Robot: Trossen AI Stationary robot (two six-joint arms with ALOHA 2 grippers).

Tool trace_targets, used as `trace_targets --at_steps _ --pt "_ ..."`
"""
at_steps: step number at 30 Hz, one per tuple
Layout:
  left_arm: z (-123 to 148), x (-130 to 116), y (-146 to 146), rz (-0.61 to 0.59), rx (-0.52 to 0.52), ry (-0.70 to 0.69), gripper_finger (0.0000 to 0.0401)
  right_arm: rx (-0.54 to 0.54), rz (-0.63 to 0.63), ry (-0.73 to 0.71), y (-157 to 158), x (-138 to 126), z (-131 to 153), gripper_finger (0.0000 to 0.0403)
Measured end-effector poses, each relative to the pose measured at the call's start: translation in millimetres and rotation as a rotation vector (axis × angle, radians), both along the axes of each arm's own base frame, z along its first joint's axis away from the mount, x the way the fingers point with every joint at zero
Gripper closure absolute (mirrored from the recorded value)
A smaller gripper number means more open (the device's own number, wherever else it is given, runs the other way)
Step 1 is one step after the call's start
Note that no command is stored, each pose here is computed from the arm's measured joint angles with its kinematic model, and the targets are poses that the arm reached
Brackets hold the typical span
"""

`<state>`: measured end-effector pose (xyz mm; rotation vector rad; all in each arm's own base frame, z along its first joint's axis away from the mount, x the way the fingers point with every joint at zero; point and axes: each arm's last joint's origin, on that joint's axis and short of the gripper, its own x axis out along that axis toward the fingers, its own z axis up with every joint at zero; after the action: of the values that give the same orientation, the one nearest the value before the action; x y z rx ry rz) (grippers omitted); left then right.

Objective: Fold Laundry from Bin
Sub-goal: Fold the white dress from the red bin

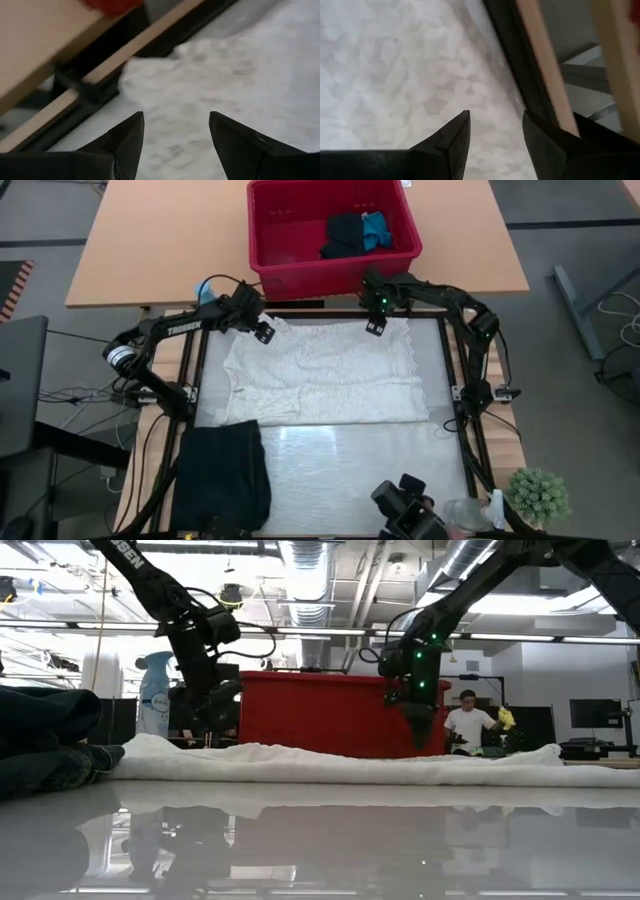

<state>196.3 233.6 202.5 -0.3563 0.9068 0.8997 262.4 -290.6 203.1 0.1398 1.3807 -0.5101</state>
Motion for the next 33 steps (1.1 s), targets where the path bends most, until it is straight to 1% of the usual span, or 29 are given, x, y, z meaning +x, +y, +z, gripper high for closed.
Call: trace_targets --at_steps 2,5,8,10,14,19,23,29,33 --pt "-1.2 -4.1 1.2 0.052 -0.008 0.018 0.0185 0.013 0.004 0.011 0.2 2.2 -5.4 0.0198" --pt "-0.2 -14.8 1.6 0.130 -0.077 -0.008 0.0185 0.022 0.001 0.017 -0.8 3.0 -10.2 0.0198" --pt "-3.8 -25.6 2.7 0.182 -0.137 0.022 0.0185 0.020 0.003 0.017 -1.2 3.1 -10.5 0.0198" --pt "-5.5 -27.5 5.3 0.178 -0.134 0.034 0.0185 0.015 0.001 0.013 -2.3 2.8 -10.3 0.0198" --pt "-10.2 -25.9 9.5 0.186 -0.091 0.081 0.0185 0.025 -0.006 0.022 -3.2 -0.1 -10.6 0.0198" --pt "-22.6 -21.9 11.5 0.170 -0.156 0.065 0.0185 0.025 -0.003 0.023 -3.3 -0.2 -10.6 0.0198" --pt "-33.1 -17.5 12.2 0.150 -0.161 0.116 0.0185 0.025 -0.002 0.022 -3.2 -0.2 -10.6 0.0198" --pt "-45.1 -13.2 17.2 0.150 -0.167 0.116 0.0185 0.043 0.005 0.001 -2.8 0.4 -10.5 0.0198" --pt "-51.1 -12.6 17.9 0.151 -0.189 0.123 0.0185 0.051 0.016 0.013 -2.5 -1.2 -10.7 0.0198"
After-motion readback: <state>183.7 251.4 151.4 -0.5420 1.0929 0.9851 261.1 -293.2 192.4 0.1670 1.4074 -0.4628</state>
